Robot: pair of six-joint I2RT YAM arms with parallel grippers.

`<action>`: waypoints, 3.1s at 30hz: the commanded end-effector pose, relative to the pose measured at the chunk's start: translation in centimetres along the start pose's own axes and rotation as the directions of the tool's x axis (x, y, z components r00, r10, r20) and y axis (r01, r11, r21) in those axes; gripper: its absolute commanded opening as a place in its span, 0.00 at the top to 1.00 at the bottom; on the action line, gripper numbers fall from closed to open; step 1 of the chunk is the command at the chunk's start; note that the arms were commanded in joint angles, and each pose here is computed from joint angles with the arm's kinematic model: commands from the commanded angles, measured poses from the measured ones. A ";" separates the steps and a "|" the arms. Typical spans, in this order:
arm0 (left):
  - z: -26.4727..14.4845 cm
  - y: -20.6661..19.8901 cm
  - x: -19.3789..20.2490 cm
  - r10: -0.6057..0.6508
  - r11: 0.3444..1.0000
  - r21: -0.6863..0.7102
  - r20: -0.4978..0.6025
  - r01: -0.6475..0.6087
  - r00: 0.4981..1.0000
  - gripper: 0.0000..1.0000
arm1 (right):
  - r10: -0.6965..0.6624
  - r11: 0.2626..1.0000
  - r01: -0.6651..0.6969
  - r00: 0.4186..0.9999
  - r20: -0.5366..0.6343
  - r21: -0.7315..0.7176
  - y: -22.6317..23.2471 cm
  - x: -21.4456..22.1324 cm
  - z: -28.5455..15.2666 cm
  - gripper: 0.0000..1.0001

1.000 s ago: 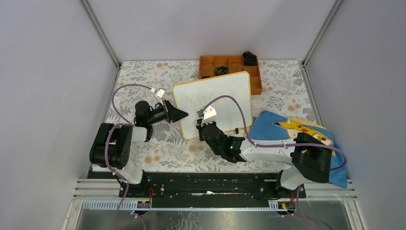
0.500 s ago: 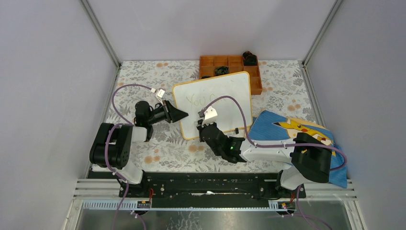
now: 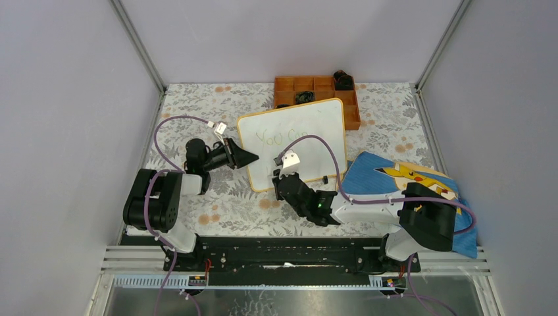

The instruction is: Write a sentence on the whiteboard

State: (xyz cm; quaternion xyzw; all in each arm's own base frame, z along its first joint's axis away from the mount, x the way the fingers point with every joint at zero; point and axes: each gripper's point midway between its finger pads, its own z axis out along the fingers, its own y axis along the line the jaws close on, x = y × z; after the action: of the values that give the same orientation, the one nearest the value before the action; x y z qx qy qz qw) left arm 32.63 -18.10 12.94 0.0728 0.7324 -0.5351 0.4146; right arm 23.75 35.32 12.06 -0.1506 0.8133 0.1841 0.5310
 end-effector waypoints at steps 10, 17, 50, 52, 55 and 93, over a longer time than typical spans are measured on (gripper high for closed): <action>0.3 -0.4 -1.0 0.061 0.998 0.000 0.020 -0.061 0.998 0.60 | 0.015 0.999 -0.016 1.000 0.016 0.029 -0.6 -0.9 -0.3 1.00; 0.4 -0.3 -1.0 0.059 0.998 -0.001 0.017 -0.059 0.998 0.60 | 0.005 0.999 -0.007 0.999 0.049 0.032 0.1 -2.5 0.2 1.00; 0.4 -0.3 -0.9 0.060 0.998 -0.004 0.012 -0.059 0.998 0.60 | -0.038 0.999 0.037 0.998 -0.043 -0.007 0.3 0.6 0.3 1.00; 0.4 -0.3 -0.9 0.061 0.998 -0.004 0.012 -0.061 0.998 0.60 | -0.042 0.999 0.043 0.998 -0.042 0.007 -0.1 0.5 0.2 1.00; 0.5 -0.3 -0.9 0.063 0.998 -0.004 0.011 -0.063 0.998 0.60 | -0.044 0.999 0.044 0.999 -0.030 0.023 -0.4 0.1 0.1 1.00; 0.5 -0.1 -0.7 0.069 0.998 -0.013 0.003 -0.069 0.998 0.60 | 0.019 0.998 -0.014 0.996 0.090 -0.065 -0.1 -4.8 -1.1 1.00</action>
State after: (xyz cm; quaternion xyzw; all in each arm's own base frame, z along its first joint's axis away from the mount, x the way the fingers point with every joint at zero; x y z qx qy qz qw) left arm 32.59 -18.38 12.57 0.0804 0.7389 -0.5282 0.4107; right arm 24.20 33.56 14.85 -0.1624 0.7997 0.1895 0.5460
